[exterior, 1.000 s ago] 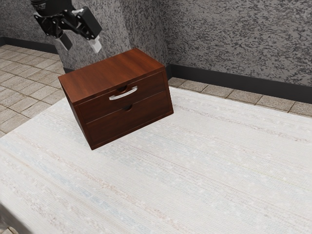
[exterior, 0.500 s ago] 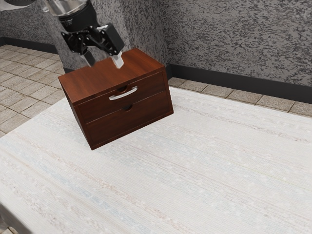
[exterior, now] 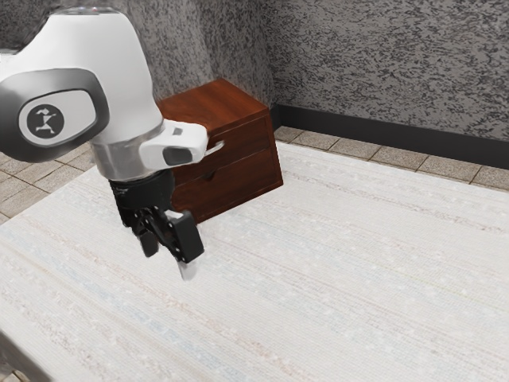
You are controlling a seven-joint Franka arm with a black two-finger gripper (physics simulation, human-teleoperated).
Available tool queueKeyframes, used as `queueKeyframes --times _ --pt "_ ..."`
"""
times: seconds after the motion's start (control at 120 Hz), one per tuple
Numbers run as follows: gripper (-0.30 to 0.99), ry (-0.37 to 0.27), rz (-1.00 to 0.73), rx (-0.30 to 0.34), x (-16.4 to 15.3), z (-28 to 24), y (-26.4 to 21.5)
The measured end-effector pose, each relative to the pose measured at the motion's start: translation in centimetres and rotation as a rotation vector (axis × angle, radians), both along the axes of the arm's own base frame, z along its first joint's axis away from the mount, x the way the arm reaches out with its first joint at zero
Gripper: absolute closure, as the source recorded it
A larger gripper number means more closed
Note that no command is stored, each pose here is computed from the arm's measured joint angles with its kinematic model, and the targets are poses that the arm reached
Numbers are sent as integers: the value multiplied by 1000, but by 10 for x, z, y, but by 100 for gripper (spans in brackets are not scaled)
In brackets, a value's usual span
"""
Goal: Pull the drawer handle with one arm to open the drawer
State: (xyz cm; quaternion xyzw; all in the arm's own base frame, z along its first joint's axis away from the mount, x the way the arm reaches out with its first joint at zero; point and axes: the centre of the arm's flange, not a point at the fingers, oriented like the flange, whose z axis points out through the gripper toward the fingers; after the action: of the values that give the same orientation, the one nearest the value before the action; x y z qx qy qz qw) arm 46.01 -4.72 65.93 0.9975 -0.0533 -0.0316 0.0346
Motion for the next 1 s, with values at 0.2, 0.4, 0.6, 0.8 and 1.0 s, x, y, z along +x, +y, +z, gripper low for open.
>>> queueKeyframes --times 0.2,0.4,0.6,0.8,1.0 --pt "0 -141 -36 262 10 -52 19" --pt "0 -334 -184 374 71 -57 35" --pt "0 -426 -295 443 106 -43 59" --pt "0 -429 -329 482 126 -53 108" --pt "0 -542 -440 373 135 -37 131"
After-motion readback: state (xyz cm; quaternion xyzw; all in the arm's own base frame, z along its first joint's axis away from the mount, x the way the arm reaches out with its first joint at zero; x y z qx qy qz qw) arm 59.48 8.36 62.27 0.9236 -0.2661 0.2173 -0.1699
